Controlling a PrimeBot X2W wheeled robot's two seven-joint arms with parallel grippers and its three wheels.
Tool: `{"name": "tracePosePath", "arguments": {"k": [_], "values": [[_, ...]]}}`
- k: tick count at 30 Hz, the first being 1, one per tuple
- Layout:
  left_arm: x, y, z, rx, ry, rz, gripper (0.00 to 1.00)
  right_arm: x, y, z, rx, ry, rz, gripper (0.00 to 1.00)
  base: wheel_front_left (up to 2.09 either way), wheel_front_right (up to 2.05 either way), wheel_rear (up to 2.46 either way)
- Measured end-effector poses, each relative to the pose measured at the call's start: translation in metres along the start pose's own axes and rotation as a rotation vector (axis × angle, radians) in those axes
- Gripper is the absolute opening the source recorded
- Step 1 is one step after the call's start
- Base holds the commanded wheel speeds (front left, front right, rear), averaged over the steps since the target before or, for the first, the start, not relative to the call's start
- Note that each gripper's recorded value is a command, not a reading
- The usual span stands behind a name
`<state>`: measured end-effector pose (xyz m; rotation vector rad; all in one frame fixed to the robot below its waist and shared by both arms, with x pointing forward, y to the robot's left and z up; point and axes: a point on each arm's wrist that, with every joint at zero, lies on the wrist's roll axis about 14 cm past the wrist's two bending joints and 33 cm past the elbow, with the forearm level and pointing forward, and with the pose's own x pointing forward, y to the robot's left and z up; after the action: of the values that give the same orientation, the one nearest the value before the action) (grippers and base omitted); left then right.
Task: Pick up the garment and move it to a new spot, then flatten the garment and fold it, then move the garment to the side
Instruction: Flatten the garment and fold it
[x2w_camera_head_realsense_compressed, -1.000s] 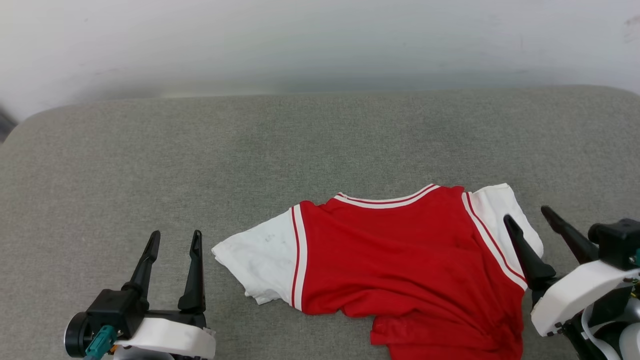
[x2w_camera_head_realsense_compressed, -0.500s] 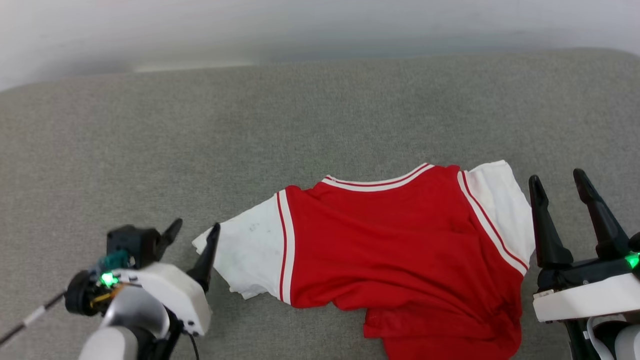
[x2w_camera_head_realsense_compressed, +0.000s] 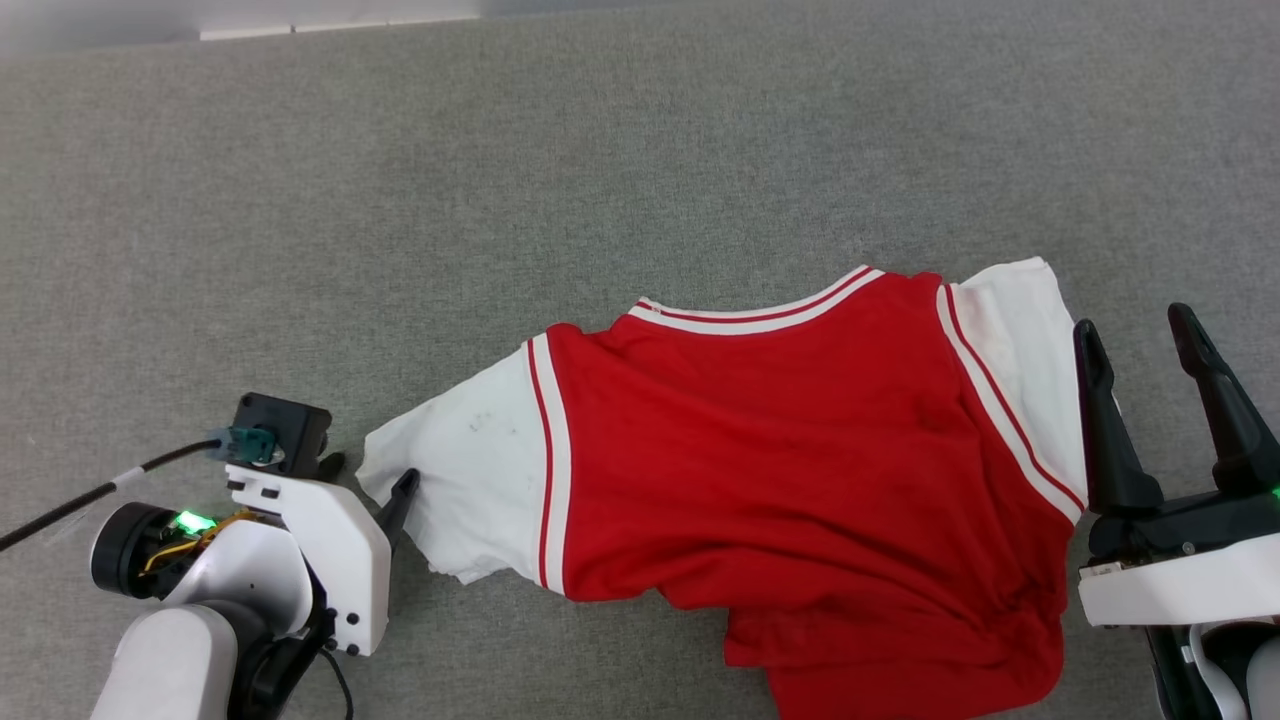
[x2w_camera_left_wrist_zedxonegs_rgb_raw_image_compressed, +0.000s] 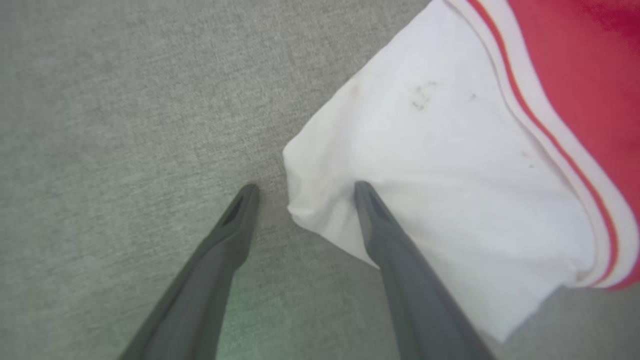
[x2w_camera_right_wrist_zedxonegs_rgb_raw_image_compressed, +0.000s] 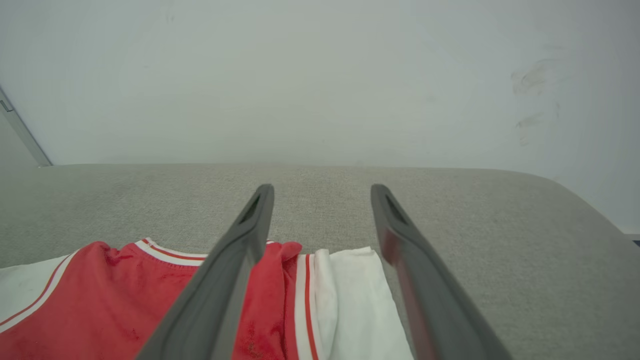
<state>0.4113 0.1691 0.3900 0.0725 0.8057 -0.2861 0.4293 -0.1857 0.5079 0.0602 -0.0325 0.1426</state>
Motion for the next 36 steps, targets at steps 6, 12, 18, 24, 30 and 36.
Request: {"name": "tracePosePath", "arguments": {"k": [6,12,18,24,30,36], "values": [[0.013,0.0,-0.019,-0.015,0.072,-0.009,1.0,0.002,-0.004,-0.008,-0.005,0.018,-0.01,1.0,0.0,0.0,0.0],[0.016,0.003,-0.02,-0.024,0.055,0.01,0.0,0.003,-0.003,-0.007,-0.025,0.018,0.001,1.0,0.0,0.0,0.0],[0.004,0.01,0.002,-0.025,-0.09,0.052,0.0,0.0,-0.001,-0.007,-0.072,0.08,0.03,1.0,0.0,0.0,0.0],[-0.031,0.016,0.045,0.018,-0.31,0.094,0.0,-0.001,-0.017,-0.028,-0.141,0.347,0.052,1.0,0.0,0.0,0.0],[-0.064,0.014,0.069,0.072,-0.425,0.109,0.0,0.015,-0.039,-0.043,-0.216,0.645,0.065,1.0,0.0,0.0,0.0],[-0.076,0.004,0.078,0.104,-0.458,0.093,0.0,0.041,-0.045,-0.065,-0.247,0.861,0.083,1.0,0.0,0.0,0.0]]}}
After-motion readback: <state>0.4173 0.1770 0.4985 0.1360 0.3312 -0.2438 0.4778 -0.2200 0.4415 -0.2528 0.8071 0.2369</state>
